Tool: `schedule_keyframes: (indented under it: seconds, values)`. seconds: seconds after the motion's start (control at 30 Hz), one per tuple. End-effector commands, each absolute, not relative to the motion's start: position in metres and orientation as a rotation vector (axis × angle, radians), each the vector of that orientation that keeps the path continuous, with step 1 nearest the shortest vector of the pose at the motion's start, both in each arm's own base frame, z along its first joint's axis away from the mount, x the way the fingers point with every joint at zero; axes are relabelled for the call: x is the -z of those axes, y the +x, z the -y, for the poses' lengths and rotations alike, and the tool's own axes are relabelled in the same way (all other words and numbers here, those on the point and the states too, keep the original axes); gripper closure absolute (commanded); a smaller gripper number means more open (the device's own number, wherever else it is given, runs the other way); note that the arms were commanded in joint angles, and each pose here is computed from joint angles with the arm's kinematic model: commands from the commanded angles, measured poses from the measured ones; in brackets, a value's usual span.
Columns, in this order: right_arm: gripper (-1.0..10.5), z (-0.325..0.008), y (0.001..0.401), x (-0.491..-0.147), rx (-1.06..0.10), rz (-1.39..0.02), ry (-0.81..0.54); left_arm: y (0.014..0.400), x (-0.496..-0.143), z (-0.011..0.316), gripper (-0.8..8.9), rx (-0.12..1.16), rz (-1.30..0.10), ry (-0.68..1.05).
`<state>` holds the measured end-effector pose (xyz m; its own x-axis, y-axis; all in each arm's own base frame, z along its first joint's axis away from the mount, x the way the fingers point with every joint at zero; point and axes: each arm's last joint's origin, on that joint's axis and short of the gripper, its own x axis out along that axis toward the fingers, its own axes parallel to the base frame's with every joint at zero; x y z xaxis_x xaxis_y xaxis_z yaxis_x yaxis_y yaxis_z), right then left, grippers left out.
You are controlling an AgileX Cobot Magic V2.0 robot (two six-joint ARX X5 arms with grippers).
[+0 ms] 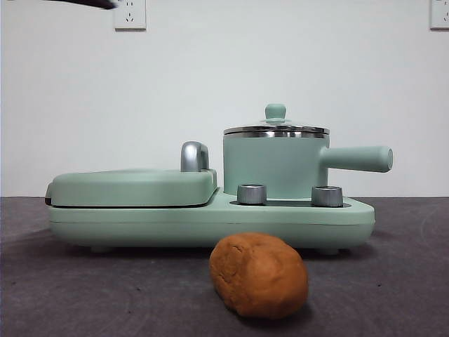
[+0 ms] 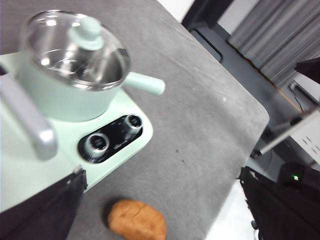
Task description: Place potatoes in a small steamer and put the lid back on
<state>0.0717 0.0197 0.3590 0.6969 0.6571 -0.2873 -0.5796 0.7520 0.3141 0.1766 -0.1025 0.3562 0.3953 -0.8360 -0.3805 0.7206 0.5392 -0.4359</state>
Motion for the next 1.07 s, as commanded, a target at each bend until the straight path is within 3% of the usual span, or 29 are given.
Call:
schedule_keyframes:
  seconds: [0.03,0.23,0.73,1.07]
  values:
    - [4.9,-0.020,0.071,-0.363,-0.698,-0.386,0.200,0.189,-0.369,0.117,3.13,1.041,-0.572,-0.158]
    - [4.9,-0.020,0.070,-0.361,-0.696,-0.407,0.207,0.223,-0.384,0.155,3.13,1.025,-0.595,-0.087]
    - [4.9,-0.020,0.069,-0.360,-0.694,-0.420,0.212,0.308,-0.384,0.237,3.13,0.773,-0.634,0.141]
    - [4.9,-0.020,0.069,-0.360,-0.691,-0.422,0.216,0.347,-0.373,0.281,3.15,0.777,-0.627,0.215]
